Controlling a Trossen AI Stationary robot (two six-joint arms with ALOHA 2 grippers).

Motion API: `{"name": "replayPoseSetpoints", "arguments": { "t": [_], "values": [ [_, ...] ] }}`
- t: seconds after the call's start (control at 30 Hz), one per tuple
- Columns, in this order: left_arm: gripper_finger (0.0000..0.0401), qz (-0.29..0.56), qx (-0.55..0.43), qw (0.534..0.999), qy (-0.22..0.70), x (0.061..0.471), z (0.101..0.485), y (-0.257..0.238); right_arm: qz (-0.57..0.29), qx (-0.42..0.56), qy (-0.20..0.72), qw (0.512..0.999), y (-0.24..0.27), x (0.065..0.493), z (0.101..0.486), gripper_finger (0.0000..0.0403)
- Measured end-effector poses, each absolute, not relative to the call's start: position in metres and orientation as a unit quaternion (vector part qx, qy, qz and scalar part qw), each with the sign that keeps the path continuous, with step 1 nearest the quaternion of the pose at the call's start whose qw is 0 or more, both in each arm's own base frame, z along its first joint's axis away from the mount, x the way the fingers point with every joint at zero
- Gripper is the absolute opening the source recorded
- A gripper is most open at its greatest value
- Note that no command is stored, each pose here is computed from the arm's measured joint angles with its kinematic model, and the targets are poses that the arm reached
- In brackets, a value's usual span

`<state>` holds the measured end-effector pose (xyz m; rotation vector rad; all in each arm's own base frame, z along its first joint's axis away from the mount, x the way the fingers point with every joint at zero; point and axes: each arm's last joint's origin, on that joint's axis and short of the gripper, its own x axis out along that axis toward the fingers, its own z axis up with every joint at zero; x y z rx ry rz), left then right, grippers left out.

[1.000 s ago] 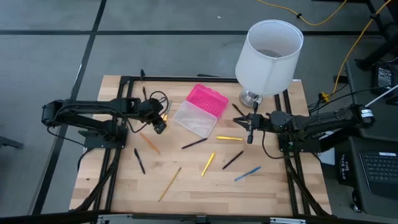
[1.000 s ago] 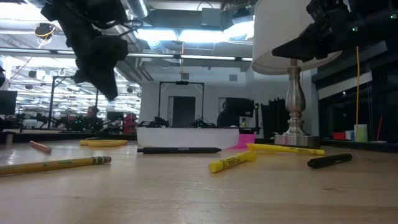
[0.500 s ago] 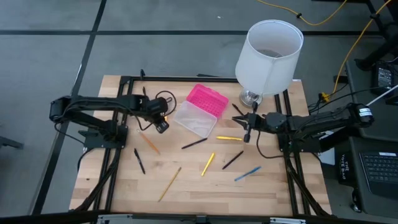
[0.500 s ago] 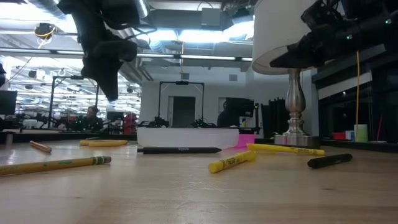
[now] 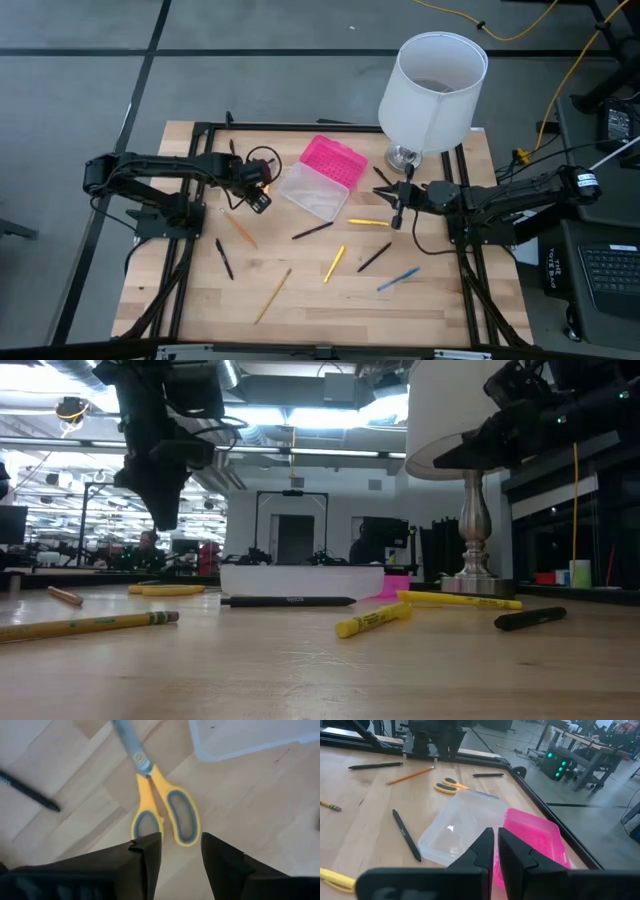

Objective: Pick & place school supplies into a supply box
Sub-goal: Put the yellow scissors into the pink supply box

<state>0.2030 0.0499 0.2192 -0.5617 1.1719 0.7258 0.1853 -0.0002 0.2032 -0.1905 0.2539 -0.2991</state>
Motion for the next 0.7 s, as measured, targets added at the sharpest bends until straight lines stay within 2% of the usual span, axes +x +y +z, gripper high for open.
{"name": "replayPoseSetpoints", "arguments": {
  "t": [0.43, 0.7],
  "values": [
    [0.0207, 0.345, -0.269, 0.726, 0.531, 0.202, 0.216, 0.050, -0.149, -0.094, 0.124, 0.977, 0.000, 0.185, 0.204, 0.0031],
    [0.0214, 0.359, -0.261, 0.689, 0.572, 0.205, 0.191, 0.051, -0.149, -0.094, 0.124, 0.976, 0.000, 0.185, 0.204, 0.0031]
  ]
}}
